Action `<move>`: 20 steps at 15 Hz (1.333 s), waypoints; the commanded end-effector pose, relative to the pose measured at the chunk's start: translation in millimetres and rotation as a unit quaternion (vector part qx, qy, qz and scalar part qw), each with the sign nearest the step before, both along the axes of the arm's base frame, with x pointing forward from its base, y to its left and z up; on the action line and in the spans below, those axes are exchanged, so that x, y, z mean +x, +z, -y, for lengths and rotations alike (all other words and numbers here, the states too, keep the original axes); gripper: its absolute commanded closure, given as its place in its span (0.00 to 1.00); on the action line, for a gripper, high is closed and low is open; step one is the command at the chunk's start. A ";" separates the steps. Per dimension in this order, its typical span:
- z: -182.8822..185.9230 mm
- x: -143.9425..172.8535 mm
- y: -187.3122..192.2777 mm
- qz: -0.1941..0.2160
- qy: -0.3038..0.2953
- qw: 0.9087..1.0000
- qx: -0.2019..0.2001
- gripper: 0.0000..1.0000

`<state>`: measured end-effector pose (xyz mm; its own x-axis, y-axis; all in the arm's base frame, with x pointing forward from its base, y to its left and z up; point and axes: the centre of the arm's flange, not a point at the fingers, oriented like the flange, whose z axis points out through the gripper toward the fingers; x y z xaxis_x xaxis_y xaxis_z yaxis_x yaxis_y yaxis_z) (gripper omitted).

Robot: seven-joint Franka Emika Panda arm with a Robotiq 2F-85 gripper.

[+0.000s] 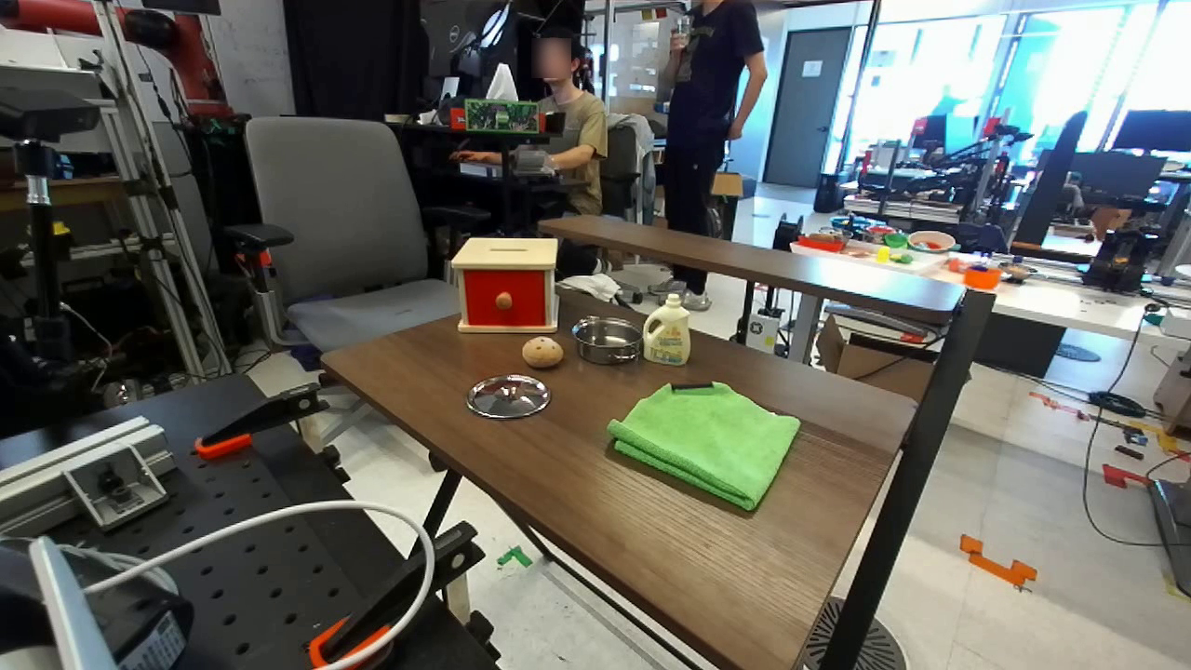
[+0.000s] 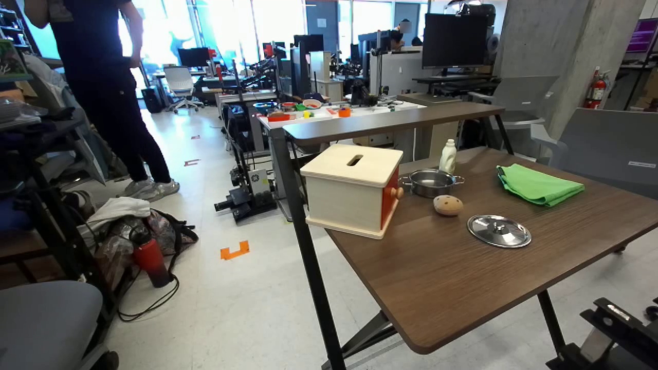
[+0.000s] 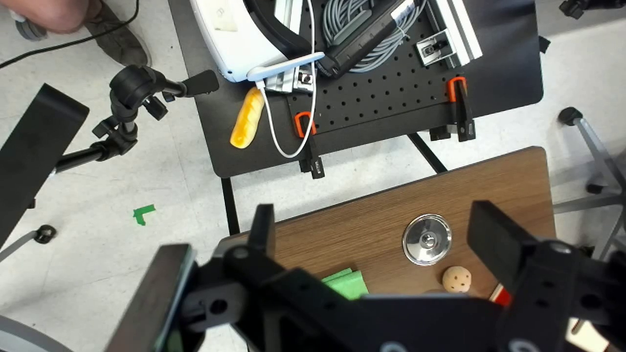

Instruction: Use the green towel to wipe the table

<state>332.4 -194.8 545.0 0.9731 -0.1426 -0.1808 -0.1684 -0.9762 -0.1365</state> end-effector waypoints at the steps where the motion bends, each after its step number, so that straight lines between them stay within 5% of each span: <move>1: 27.2 13.3 5.2 0.013 -0.066 0.998 -0.003 0.00; 7: 176.9 3.3 34.4 0.022 -0.231 0.973 0.011 0.00; 8: 131.5 -12.4 14.1 0.024 -0.190 0.982 -0.003 0.00; 20: 142.3 2.0 2.2 0.021 -0.197 0.980 -0.008 0.00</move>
<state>325.3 -330.6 554.4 0.8575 -0.4932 -0.1464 -0.5116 -0.8474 -0.1421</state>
